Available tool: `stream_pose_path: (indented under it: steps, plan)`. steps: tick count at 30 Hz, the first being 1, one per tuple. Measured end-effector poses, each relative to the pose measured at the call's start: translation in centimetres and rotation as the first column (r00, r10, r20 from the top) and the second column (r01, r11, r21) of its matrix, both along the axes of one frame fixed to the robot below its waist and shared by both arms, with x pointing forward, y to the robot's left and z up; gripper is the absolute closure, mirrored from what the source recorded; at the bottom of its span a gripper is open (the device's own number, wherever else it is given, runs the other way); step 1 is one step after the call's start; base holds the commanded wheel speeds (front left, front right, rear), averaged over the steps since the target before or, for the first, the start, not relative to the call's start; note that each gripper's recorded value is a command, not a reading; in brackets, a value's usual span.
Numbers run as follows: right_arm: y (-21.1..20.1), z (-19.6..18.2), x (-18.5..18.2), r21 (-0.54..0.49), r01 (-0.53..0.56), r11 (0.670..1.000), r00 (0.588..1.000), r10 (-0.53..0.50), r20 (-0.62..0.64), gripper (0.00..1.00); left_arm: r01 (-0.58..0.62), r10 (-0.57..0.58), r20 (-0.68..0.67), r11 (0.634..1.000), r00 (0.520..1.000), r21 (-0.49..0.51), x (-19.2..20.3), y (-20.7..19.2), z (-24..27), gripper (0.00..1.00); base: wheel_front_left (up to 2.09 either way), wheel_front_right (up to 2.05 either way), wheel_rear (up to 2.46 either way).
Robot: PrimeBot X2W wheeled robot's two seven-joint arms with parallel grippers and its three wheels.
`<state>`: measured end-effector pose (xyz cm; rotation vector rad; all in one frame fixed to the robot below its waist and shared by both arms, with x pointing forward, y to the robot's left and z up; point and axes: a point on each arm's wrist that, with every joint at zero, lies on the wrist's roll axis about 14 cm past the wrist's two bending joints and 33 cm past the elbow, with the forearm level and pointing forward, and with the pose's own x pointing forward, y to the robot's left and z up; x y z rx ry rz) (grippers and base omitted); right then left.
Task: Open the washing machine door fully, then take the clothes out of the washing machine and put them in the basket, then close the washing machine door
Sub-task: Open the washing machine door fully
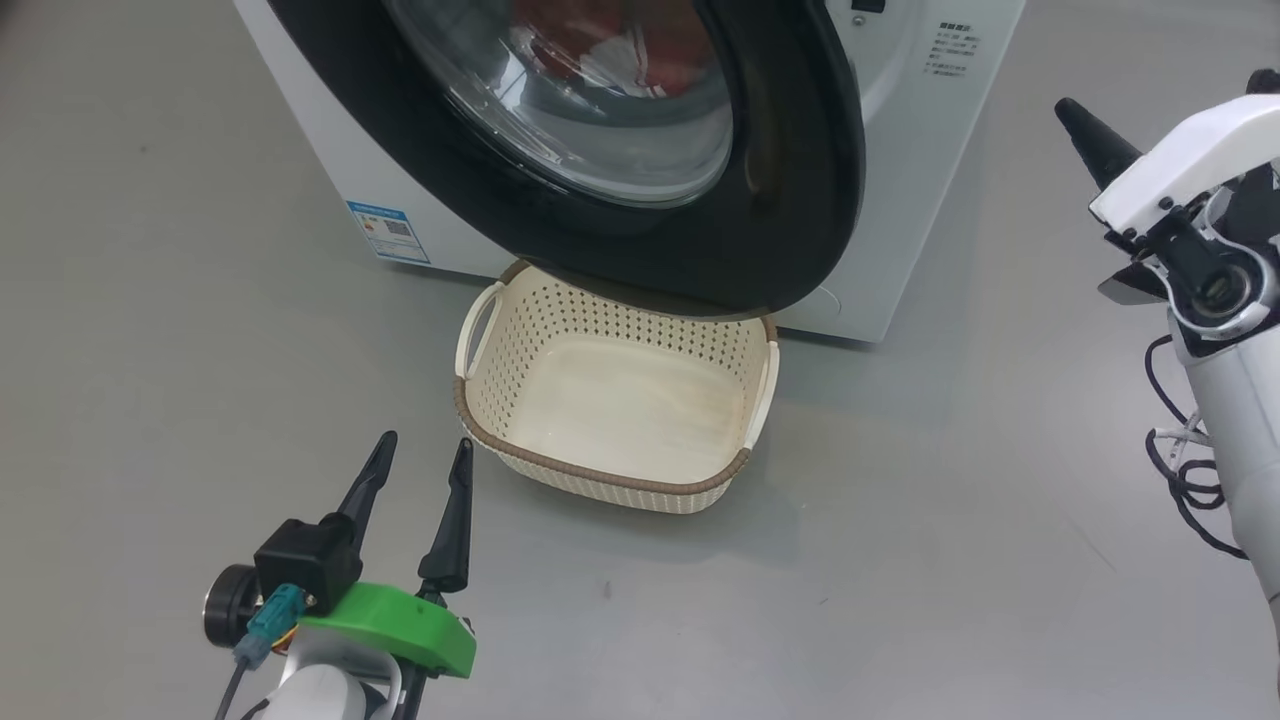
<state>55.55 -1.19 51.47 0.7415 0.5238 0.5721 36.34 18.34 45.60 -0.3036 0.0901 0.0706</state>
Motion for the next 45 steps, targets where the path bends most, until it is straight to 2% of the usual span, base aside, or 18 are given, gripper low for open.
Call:
stream_pose_path:
  steps: [3, 7, 11, 19, 24, 30, 31, 32, 33, 39, 45]
  plan:
    - [-0.1, 1.5, -0.9, -0.081, -0.003, 0.997, 0.990, 0.014, 0.141, 1.00, 0.012, -0.012, 0.016, 1.000, 1.000, -0.004, 0.1, -0.4, 0.4, 0.00, 0.00, 0.00, 0.00]
    - [0.3, 2.7, -2.7, -0.103, 0.003, 0.995, 0.964, 0.024, 0.263, 1.00, 0.033, -0.033, 0.039, 0.999, 0.999, -0.008, 0.6, -1.1, 1.1, 0.00, 0.00, 0.00, 0.00]
    - [-1.5, 1.2, -4.3, -0.158, 0.046, 0.986, 0.951, 0.005, 0.310, 1.00, 0.053, -0.052, 0.055, 0.999, 0.997, -0.009, 0.9, -1.7, 1.5, 0.00, 0.00, 0.00, 0.00]
    - [-6.2, -0.5, -6.3, -0.287, 0.157, 0.945, 0.907, -0.023, 0.421, 1.00, 0.082, -0.081, 0.059, 0.997, 0.995, -0.014, 0.6, -2.7, 1.6, 0.00, 0.00, 0.00, 0.00]
    - [-7.2, -0.9, -7.6, -0.336, 0.192, 0.922, 0.872, -0.003, 0.490, 1.00, 0.087, -0.086, 0.066, 0.996, 0.994, -0.016, 0.5, -2.9, 1.8, 0.00, 0.00, 0.00, 0.00]
    - [-8.4, -3.1, -9.8, -0.365, 0.254, 0.896, 0.875, -0.052, 0.481, 1.00, 0.081, -0.080, 0.066, 0.997, 0.995, -0.017, 0.1, -2.7, 1.8, 0.00, 0.00, 0.00, 0.00]
    - [-8.5, -3.4, -10.1, -0.373, 0.260, 0.890, 0.876, -0.055, 0.480, 0.92, 0.080, -0.079, 0.067, 0.997, 0.995, -0.017, 0.1, -2.7, 1.8, 0.00, 0.00, 0.00, 0.00]
    - [-8.6, -3.5, -10.3, -0.376, 0.270, 0.886, 0.874, -0.062, 0.482, 0.53, 0.079, -0.077, 0.068, 0.997, 0.995, -0.017, 0.0, -2.6, 1.8, 0.00, 0.00, 0.00, 0.00]
    - [-8.7, -3.6, -10.5, -0.376, 0.280, 0.883, 0.873, -0.071, 0.482, 0.00, 0.076, -0.075, 0.069, 0.997, 0.995, -0.015, 0.0, -2.6, 1.9, 0.00, 0.00, 0.00, 0.00]
    - [-9.7, -5.4, -12.8, -0.386, 0.320, 0.865, 0.893, -0.139, 0.427, 0.00, 0.078, -0.077, 0.066, 0.997, 0.995, -0.014, -0.7, -2.7, 1.8, 0.00, 0.00, 0.00, 0.00]
    - [-10.5, -5.0, -13.8, -0.369, 0.358, 0.857, 0.883, -0.183, 0.431, 0.00, 0.088, -0.086, 0.076, 0.996, 0.993, -0.015, -0.9, -3.0, 2.1, 0.00, 0.00, 0.00, 0.00]
